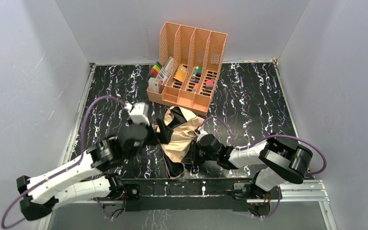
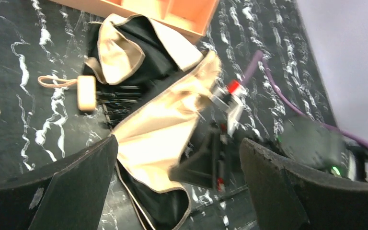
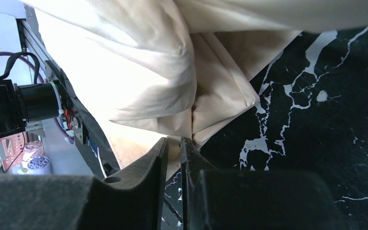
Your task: Put away the umbrella
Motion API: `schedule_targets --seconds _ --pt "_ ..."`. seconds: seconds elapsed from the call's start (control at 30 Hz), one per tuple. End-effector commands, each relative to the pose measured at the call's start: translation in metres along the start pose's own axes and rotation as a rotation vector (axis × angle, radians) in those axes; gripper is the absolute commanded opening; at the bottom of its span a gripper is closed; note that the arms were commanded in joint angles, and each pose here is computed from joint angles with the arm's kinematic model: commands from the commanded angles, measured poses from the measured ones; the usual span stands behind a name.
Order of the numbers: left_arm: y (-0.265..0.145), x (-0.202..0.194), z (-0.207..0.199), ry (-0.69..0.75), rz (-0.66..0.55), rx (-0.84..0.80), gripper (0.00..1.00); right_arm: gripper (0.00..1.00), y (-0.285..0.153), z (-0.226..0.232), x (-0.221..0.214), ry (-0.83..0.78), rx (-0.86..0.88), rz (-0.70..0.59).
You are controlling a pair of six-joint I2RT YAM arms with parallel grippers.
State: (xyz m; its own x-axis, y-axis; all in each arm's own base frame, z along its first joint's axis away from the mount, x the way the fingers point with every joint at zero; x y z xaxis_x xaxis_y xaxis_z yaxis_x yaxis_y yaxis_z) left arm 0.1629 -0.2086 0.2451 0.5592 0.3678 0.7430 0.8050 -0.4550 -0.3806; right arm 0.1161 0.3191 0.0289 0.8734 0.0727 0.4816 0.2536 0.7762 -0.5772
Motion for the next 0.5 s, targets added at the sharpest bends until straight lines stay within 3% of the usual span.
schedule_targets --seconds 0.0,0.27,0.47 --pt "0.050 0.014 0.005 0.036 0.147 -0.028 0.97 0.25 -0.003 -0.029 -0.018 -0.029 -0.112 0.055" --pt "0.130 0.028 -0.031 0.143 0.339 -0.247 0.84 0.25 -0.006 -0.032 -0.017 -0.013 -0.132 0.036" --pt "0.170 0.015 -0.043 0.251 0.499 -0.329 0.73 0.24 -0.006 -0.031 -0.018 -0.009 -0.126 0.038"
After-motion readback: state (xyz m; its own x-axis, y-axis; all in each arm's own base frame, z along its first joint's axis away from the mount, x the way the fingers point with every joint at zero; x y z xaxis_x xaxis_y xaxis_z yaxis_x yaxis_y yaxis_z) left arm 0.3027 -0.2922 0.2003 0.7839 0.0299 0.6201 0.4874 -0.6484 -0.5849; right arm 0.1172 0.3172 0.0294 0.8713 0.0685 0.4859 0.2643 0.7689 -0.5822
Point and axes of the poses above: each gripper's point midway between its finger pads, its own y axis out along the fingers, its own z axis along the line the jaws close on, x = y × z, the point moved 1 cm from there along -y, back along the fingers, and after that the axes turned 9 degrees about -y, right-handed, at the moved point
